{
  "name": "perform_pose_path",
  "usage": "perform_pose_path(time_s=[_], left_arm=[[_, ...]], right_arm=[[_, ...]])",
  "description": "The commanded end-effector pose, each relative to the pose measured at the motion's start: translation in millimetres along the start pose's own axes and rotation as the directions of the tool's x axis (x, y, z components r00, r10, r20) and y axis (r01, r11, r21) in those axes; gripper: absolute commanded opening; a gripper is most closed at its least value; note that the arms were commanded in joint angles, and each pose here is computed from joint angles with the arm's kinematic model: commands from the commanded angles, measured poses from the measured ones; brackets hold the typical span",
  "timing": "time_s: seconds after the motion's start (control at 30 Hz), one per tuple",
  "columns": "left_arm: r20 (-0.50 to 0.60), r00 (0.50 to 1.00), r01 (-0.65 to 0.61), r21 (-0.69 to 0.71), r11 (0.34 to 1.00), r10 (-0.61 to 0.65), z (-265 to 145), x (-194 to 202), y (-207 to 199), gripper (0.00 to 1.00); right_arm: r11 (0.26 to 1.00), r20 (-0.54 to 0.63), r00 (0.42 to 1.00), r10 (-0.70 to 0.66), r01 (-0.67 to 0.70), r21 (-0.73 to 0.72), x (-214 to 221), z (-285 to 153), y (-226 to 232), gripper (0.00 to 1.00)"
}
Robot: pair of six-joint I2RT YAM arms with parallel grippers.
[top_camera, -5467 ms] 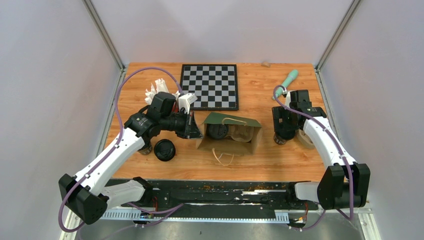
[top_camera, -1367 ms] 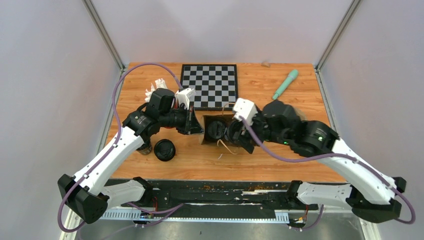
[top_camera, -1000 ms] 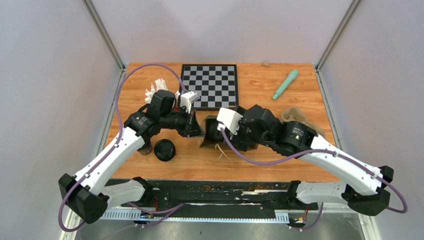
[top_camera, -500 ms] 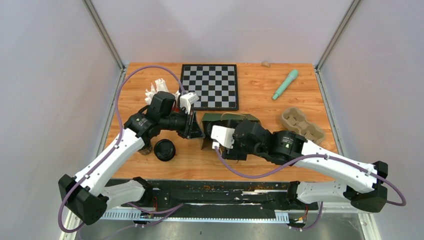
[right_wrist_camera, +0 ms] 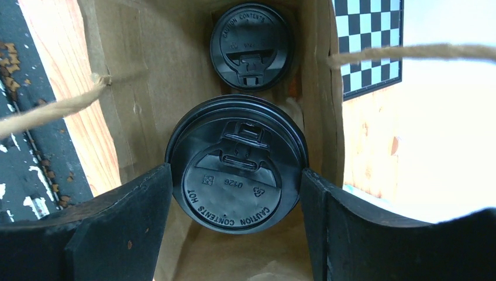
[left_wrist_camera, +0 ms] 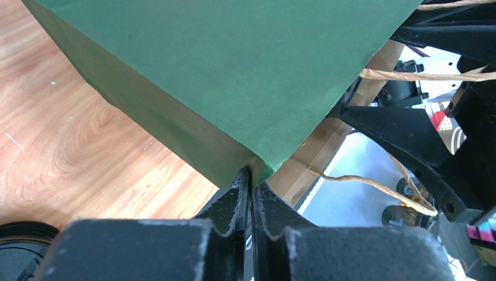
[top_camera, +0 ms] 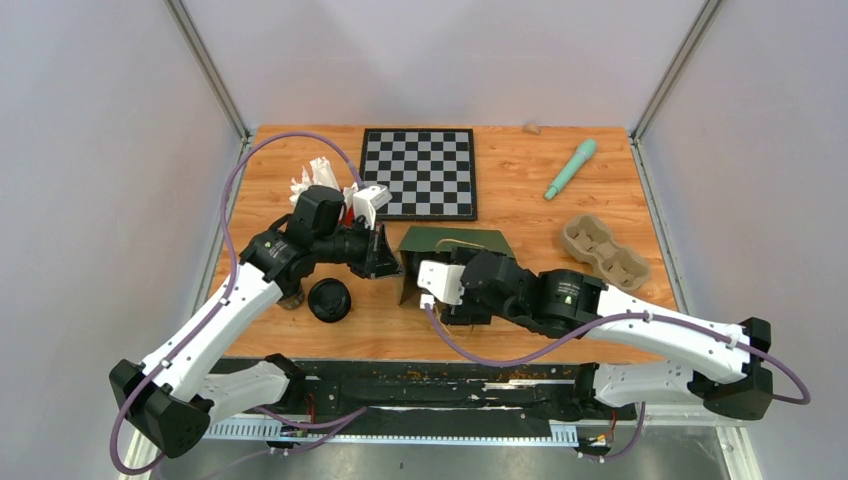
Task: Pack the takeout coffee
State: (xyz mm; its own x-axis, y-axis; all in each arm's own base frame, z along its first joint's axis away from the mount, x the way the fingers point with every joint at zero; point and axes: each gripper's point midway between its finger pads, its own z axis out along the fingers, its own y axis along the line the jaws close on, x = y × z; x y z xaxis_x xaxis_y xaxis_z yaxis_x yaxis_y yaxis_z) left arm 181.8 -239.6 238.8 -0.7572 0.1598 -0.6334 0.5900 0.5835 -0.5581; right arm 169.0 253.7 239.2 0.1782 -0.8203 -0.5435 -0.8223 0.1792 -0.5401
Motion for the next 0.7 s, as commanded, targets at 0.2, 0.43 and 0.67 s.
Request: perform_pose_path(time_s=[0.2,0.43,0.67], left_arm=[[0.043,0.999,-0.023,0.074,0.997,0.02,-3.9,-1.1,-14.4,0.0],[0.042,0.999,-0.014,0.122,0.992,0.009,-3.2,2.0,-21.1,0.0],[0.039,0.999,-0.01,0.133,0.991,0.005,-4.3,8.5,-21.5,0.0]], right_arm=[[0.989,0.002,0.995,-0.103,0.103,0.105,13.9,-0.7,-12.2,0.72],[0.979,-0.042,0.984,-0.172,0.175,0.105,22.0,11.8,-8.7,0.73],[0.971,-0.046,0.975,-0.217,0.22,0.093,21.4,22.5,-4.8,0.74]])
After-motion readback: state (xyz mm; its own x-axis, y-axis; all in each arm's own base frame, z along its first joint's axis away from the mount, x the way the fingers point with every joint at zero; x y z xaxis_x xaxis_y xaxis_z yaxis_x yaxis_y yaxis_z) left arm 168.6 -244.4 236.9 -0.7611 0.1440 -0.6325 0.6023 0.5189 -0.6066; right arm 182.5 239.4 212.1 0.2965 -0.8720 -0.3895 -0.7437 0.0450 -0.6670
